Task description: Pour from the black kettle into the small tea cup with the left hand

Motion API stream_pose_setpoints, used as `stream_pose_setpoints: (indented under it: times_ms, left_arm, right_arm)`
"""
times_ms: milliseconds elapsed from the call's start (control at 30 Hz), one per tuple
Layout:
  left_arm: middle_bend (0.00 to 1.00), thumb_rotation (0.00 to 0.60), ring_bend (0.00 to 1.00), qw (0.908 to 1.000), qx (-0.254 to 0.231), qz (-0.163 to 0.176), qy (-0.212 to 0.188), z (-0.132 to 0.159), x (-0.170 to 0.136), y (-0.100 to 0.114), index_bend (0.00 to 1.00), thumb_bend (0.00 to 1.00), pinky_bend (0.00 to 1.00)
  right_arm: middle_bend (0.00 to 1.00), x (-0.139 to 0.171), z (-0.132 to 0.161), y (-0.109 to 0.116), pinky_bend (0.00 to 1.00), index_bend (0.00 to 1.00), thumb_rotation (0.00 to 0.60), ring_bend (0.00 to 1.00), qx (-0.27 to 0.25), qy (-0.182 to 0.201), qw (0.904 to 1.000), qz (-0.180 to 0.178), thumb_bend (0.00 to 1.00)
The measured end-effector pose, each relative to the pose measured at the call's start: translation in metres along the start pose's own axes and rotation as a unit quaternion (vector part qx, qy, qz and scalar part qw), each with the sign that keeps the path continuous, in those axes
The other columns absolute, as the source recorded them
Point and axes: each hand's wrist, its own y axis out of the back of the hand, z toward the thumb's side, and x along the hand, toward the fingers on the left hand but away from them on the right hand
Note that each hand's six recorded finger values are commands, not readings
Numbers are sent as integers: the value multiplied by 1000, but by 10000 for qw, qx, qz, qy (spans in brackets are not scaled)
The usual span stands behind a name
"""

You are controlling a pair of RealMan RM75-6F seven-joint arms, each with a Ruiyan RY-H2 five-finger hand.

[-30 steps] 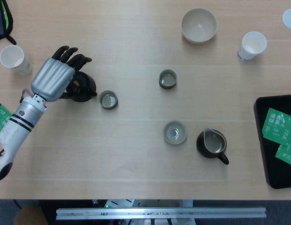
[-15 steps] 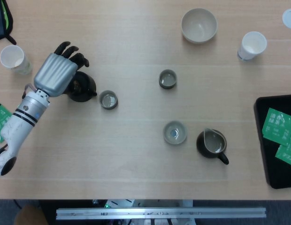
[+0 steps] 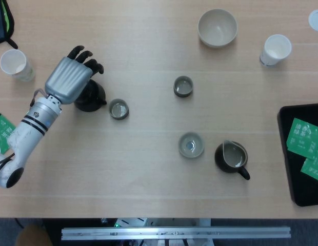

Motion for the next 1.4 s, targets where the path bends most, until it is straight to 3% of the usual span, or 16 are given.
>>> stream_pose_setpoints:
  times_ms: [333,667,1400]
  left_arm:
    - [418,600,245,9999,101,14,-21,5,4,6,408,218,113]
    - [474,600,300,9991,330,-275,59,5,5,5,446,217,113]
    - [500,600,308,9971,587,-484,59,19,11,21,479,218,113]
  right_arm:
    - [325,-1,-2,-2,238,334,600,221,-27,18,10000,26,141]
    - [325,0,-4,-1,238,334,600,221,-45,8,10000,9,141]
    - [325,3,-11,0,238,334,600,221,-92,-79,9999,-35,141]
